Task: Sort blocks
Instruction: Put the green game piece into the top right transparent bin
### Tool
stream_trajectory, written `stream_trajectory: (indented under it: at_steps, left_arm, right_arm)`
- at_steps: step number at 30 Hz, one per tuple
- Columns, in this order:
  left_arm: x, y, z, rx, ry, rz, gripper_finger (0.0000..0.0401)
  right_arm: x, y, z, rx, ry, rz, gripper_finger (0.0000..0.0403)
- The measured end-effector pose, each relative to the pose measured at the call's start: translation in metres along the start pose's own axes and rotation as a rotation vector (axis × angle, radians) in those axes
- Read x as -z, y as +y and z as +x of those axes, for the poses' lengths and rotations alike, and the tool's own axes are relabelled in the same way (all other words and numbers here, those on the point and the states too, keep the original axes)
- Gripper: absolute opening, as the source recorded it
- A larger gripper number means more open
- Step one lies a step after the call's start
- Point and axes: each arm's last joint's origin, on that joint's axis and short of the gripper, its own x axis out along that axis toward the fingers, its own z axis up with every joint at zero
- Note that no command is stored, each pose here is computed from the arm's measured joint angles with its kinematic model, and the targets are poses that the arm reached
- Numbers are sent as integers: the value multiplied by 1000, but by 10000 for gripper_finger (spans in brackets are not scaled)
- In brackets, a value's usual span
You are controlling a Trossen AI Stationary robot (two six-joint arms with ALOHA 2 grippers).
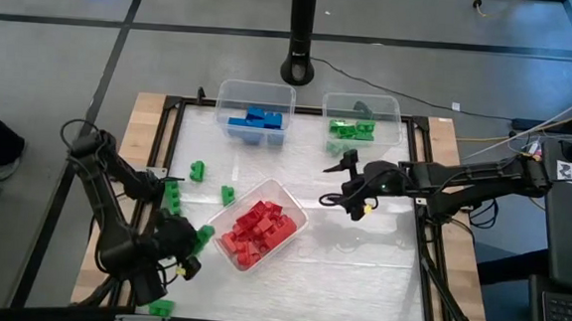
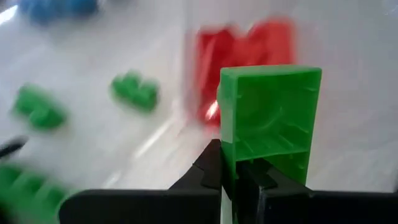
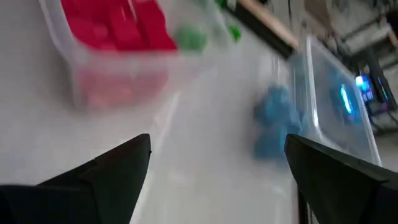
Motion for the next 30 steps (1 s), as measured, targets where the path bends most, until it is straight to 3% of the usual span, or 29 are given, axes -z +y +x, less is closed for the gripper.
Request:
stream_trajectory:
  at_steps: [7,14,22,30]
  left_arm:
    - [-15,-13,3,111,-265,76,6]
    - [-32,-34,13,144,-377,169,5]
    - [-53,-51,21,140,-464,247,4]
    - [-72,-59,28,82,-543,350,4]
  right_arm:
    - [-23,-1,18,-105,-308,13,372]
    - [-40,3,57,-143,-589,-7,372]
    - [-47,12,97,-194,-773,69,372]
    - [-59,19,126,-266,-828,194,372]
